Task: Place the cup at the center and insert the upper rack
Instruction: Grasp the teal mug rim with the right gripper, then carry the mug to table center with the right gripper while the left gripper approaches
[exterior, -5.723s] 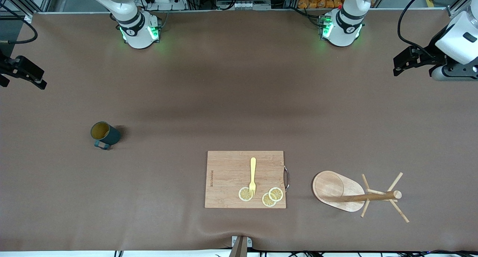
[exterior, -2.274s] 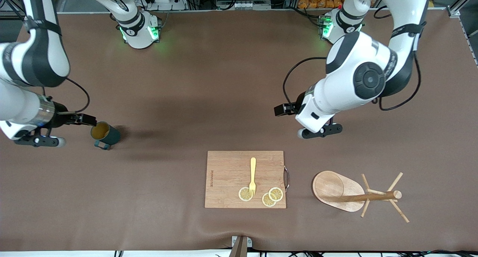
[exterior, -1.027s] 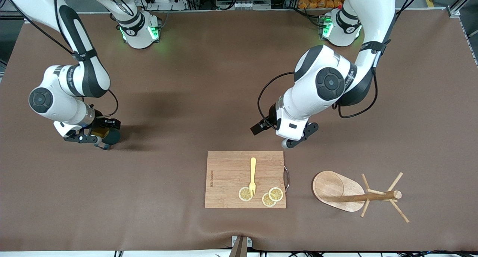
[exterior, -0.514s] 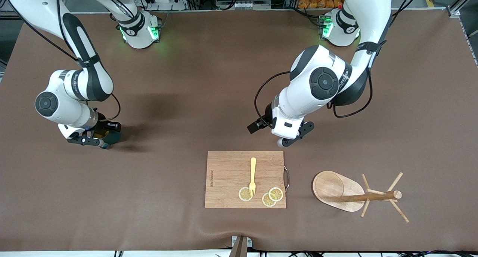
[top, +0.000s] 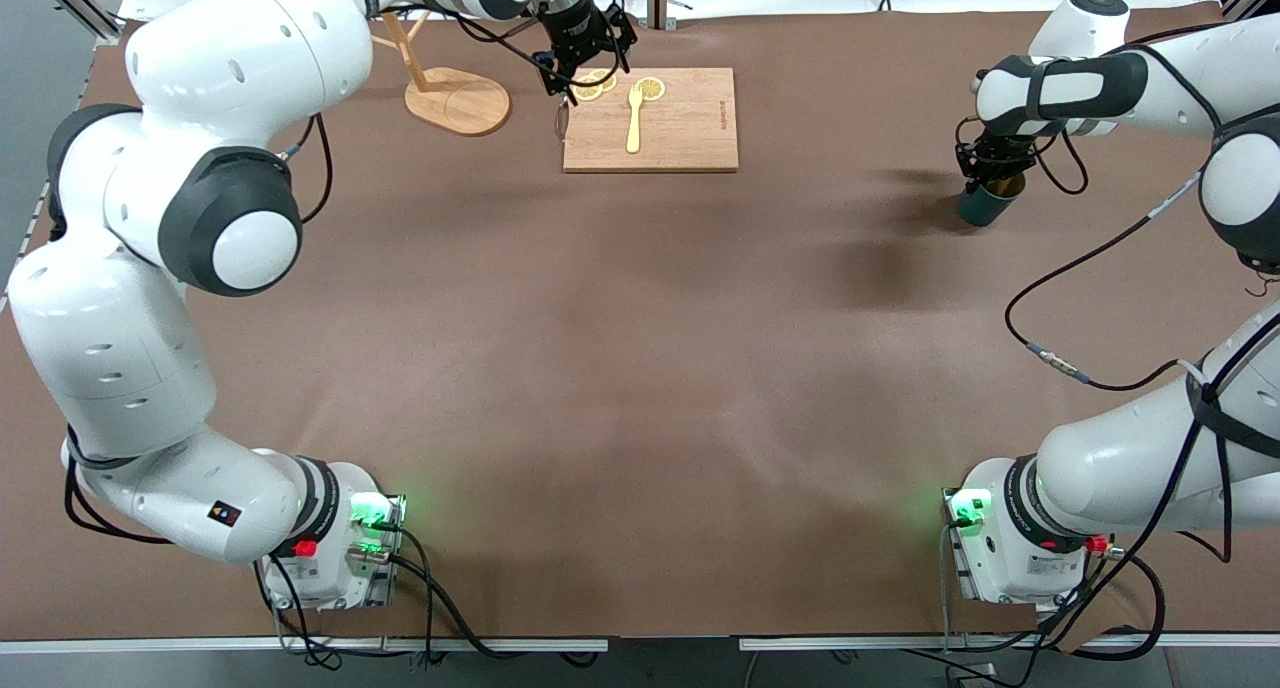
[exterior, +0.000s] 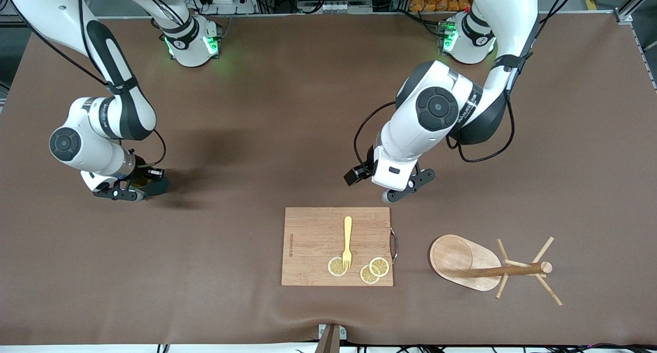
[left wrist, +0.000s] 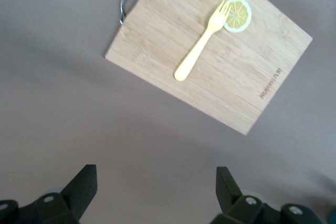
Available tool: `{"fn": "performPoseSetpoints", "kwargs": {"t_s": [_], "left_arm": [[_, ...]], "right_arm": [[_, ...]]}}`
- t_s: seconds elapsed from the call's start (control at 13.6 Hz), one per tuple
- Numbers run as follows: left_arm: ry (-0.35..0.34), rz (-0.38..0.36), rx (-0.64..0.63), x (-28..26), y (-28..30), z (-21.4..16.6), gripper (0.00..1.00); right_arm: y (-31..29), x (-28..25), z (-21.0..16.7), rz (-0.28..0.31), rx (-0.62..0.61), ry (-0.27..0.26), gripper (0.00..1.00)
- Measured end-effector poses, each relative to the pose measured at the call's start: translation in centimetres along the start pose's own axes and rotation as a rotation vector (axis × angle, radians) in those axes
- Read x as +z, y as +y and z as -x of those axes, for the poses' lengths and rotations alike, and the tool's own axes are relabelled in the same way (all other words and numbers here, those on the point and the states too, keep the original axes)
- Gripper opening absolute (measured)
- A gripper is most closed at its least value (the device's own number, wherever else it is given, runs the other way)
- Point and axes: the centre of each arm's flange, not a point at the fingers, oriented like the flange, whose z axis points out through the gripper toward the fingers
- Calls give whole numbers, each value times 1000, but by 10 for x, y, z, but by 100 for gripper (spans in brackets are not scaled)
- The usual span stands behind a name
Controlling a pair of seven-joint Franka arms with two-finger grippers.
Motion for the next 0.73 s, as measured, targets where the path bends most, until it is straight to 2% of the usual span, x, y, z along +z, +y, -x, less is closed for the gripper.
{"fn": "performPoseSetpoints", "kwargs": {"t_s": [0.15, 0.44, 0.73], "left_arm": [[36, -16, 26, -2, 0, -1, 100], [53, -7, 112, -16, -1, -7, 100], [45, -57, 195, -33, -9, -4, 100]], "right_arm": [[-2, -2, 0, 0, -3, -12, 4], [-22, -26, -1, 3, -21, -63, 4], [-97, -62, 14, 19, 37, -60, 4]]}}
